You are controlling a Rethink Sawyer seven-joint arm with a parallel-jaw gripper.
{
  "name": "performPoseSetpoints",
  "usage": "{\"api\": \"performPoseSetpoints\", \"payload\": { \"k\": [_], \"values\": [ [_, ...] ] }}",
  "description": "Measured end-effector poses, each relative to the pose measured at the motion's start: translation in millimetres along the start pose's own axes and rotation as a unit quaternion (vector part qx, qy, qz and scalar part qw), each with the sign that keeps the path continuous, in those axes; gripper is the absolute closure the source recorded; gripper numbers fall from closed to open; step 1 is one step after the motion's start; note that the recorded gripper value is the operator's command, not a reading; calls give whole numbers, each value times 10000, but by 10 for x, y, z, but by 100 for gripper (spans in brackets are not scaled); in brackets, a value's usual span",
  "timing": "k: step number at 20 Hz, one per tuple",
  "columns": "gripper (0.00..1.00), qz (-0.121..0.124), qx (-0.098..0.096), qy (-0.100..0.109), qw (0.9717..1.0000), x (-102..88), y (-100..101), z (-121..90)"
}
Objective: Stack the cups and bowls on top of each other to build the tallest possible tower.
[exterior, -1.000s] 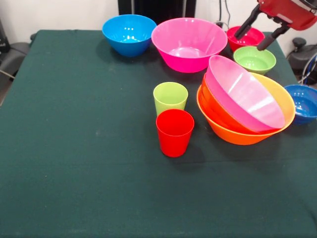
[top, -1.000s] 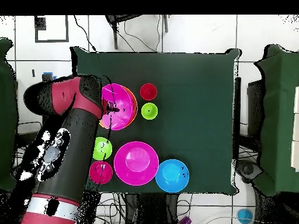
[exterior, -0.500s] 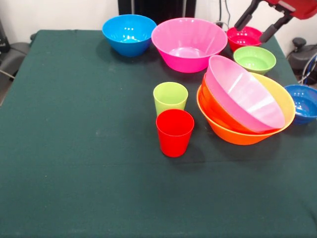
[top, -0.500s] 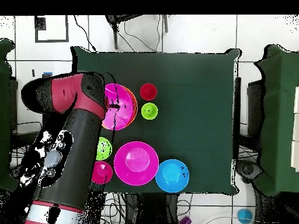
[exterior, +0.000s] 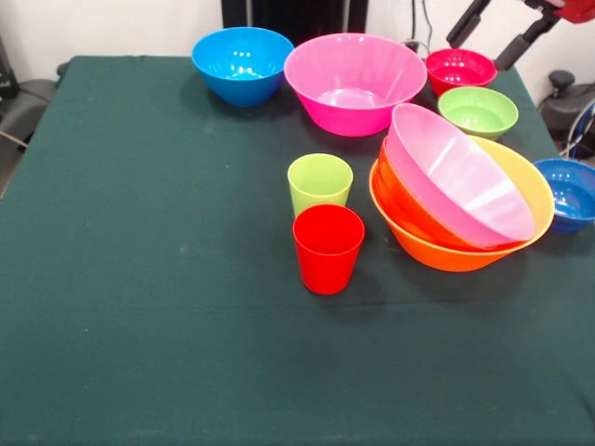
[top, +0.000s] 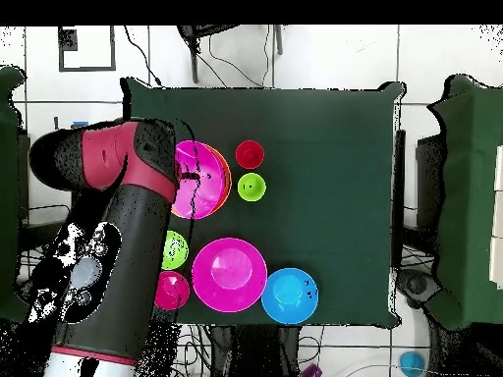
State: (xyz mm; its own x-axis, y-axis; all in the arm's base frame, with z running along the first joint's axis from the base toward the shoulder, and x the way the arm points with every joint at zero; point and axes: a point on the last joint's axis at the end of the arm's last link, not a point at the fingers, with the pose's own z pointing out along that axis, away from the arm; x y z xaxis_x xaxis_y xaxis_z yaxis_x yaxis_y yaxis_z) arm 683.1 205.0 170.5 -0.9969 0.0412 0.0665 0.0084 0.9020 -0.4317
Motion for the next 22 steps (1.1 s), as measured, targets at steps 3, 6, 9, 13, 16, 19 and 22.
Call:
{"api": "performPoseSetpoints", "payload": {
  "k": [3, 6, 9, 13, 16, 19, 22],
  "values": [
    [0, -4, 0, 3, 10000, 1, 5, 6],
    [0, -5, -6, 8, 10000, 0, 8, 11],
    [0, -4, -15, 14, 10000, -2, 8, 17],
    [0, -4, -22, 20, 10000, -4, 9, 24],
    [0, -4, -25, 27, 10000, -5, 10, 33],
    [0, -1, -24, 27, 10000, -7, 5, 35],
    [0, 0, -23, 30, 10000, -7, 2, 38]
  ]
}}
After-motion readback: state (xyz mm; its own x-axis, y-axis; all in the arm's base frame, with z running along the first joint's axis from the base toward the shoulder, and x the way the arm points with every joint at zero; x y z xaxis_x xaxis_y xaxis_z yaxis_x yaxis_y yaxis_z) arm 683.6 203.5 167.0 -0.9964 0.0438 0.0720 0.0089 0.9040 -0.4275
